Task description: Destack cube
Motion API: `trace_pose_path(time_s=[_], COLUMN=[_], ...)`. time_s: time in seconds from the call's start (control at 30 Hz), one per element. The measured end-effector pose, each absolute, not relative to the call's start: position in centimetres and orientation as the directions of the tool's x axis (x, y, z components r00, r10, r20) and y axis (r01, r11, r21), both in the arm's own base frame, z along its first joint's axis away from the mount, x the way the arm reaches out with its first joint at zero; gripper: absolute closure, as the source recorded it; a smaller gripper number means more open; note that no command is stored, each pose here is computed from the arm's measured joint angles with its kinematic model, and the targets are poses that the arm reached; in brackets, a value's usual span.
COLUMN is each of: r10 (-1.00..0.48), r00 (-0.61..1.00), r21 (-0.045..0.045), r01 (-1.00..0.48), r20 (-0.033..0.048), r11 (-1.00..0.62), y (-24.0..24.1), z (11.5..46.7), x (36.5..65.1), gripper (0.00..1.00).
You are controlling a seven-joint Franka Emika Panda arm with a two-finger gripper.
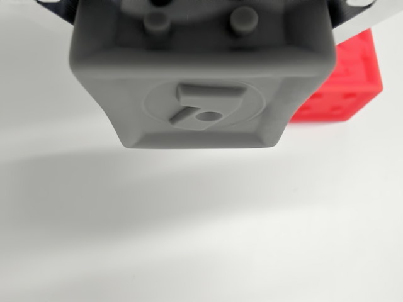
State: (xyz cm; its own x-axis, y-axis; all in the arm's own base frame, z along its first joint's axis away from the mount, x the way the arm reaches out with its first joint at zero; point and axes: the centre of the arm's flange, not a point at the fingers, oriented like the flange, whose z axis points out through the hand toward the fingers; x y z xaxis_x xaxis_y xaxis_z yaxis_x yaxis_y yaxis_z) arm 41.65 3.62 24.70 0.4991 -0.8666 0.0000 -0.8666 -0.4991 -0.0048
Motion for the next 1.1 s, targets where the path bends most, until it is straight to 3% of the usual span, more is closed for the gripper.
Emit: trace_pose_path(time_s=[1.1], r10=[-0.883], r00=[0.469], r21=[-0.0041], r01=[-0.883], r20=[0.0009], r11=[-0.469], y=[-2.4], z=[25.5], x=[44.1], gripper=[1.0])
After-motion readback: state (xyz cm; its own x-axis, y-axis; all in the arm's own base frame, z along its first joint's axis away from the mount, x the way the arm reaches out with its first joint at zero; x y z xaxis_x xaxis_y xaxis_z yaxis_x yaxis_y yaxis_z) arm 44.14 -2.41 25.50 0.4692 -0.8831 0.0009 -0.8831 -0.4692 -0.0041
